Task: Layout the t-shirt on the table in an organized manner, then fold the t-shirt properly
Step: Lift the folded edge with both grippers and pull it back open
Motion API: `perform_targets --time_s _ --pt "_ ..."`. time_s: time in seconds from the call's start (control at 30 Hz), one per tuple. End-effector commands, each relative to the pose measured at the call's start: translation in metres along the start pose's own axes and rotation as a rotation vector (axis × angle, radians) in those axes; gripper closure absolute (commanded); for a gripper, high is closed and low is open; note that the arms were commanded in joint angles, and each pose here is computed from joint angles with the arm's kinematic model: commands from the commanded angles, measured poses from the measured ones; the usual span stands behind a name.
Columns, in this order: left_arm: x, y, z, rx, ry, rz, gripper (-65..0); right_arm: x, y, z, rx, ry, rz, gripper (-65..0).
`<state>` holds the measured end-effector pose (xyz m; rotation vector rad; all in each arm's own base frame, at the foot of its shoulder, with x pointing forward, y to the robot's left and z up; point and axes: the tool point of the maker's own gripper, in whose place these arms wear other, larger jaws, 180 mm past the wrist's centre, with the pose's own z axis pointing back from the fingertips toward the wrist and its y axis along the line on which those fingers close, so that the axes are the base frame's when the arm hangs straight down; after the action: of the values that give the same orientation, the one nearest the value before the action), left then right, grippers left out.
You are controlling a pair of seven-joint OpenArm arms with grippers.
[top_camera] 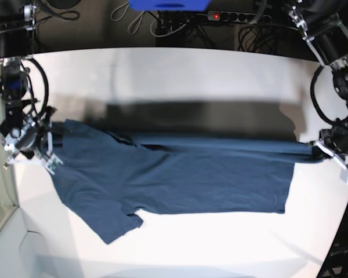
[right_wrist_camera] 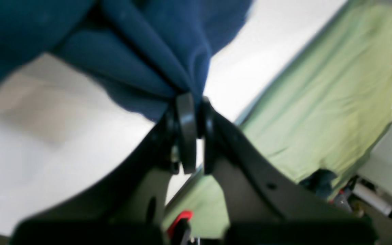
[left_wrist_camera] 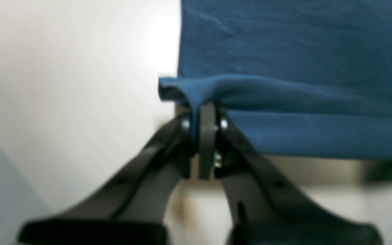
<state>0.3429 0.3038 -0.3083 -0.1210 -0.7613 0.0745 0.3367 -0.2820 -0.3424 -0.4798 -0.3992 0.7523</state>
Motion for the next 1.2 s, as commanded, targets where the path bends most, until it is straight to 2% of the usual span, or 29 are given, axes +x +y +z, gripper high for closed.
perform_targets --time_s 0.0,0.1,0.23,0.3,0.43,0.63,0.83,1.0,1.17 --pt "0.043 0.002 0.010 0.011 -0.118 -0.019 -0.2 0.017 -0.031 0.008 -0.070 -0.027 -0.026 0.0" --pt "0.053 0.009 0.002 0.034 -0.098 0.001 -0.2 0.016 -0.028 -0.013 0.000 0.083 -0.056 0.0" --pt "0.035 0.018 0.000 0.070 -0.019 -0.008 -0.2 -0.004 0.007 -0.028 0.068 0.201 0.063 0.0" --pt "0.023 0.021 -0.003 0.073 0.004 -0.002 -0.2 -0.007 0.027 -0.029 0.092 0.177 0.100 0.0" --pt "0.009 0.023 -0.004 0.082 -0.001 -0.016 -0.2 -0.004 0.045 -0.016 0.086 0.117 0.133 0.0" --pt "-0.013 0.028 0.000 0.096 0.038 -0.024 -0.2 -0.003 0.058 0.001 0.070 0.075 0.162 0.0" --pt "-0.042 0.027 0.017 0.129 0.072 -0.083 -0.2 -0.012 0.073 0.011 0.078 0.061 0.189 0.0" --pt "-0.071 0.025 0.028 0.143 0.122 -0.121 -0.2 -0.029 0.069 0.027 0.048 0.053 0.139 0.0" --pt "-0.071 0.035 0.045 0.186 0.103 -0.126 -0.2 -0.038 0.059 0.054 -0.014 0.019 0.102 0.0"
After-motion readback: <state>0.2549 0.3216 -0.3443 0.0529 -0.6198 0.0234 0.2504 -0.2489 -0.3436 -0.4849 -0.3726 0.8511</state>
